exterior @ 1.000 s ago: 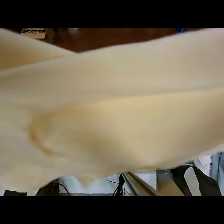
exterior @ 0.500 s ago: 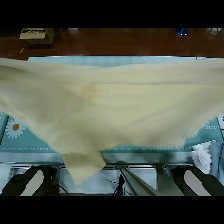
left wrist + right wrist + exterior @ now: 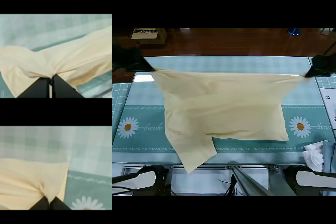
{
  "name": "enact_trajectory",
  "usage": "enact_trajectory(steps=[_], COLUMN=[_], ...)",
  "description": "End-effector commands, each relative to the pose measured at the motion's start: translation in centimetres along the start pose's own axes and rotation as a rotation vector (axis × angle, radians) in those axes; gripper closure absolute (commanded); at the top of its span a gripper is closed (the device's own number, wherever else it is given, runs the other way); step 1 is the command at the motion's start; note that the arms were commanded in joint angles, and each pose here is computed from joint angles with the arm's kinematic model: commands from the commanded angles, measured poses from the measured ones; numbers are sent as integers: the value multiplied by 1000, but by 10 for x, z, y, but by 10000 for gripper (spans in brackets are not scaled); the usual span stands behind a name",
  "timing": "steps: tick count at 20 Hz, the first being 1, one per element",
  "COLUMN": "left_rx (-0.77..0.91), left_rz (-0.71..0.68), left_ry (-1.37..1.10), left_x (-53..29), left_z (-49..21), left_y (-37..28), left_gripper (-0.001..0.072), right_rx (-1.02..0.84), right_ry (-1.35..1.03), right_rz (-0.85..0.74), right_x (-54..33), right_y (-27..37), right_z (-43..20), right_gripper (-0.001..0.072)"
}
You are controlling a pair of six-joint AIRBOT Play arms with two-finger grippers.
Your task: Fold the shirts.
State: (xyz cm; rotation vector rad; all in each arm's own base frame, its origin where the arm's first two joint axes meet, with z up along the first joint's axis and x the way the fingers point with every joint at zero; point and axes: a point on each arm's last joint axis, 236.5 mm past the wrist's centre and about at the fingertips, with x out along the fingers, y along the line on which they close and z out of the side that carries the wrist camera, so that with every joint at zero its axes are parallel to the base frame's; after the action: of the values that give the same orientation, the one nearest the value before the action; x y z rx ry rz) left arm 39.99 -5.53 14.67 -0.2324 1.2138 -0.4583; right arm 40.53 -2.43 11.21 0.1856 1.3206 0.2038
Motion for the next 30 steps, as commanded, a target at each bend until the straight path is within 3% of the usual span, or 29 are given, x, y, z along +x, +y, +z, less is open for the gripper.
enact_trajectory(steps=[1, 6, 11, 19, 26, 30], left_rx=[10, 56, 153, 112, 39, -17], left_rz=[11, 82, 123, 92, -64, -51], left_ry=[-85, -308, -368, -233, 193, 301], left_x=[72, 102, 135, 184, 162, 154], left_z=[51, 114, 137, 109, 5, -20], left_y=[32, 53, 60, 77, 51, 57], left_gripper=[680, 679, 679, 679, 679, 679], right_rx=[17, 56, 104, 129, 98, 121], right_ry=[-195, -456, -410, -250, 44, 150], right_rz=[-32, 74, 87, 136, 191, 150], right_x=[39, 56, 105, 153, 125, 124], right_y=[-26, -19, -35, -36, -7, -14], right_z=[67, 141, 144, 115, 42, 17], right_gripper=[686, 686, 686, 686, 686, 686])
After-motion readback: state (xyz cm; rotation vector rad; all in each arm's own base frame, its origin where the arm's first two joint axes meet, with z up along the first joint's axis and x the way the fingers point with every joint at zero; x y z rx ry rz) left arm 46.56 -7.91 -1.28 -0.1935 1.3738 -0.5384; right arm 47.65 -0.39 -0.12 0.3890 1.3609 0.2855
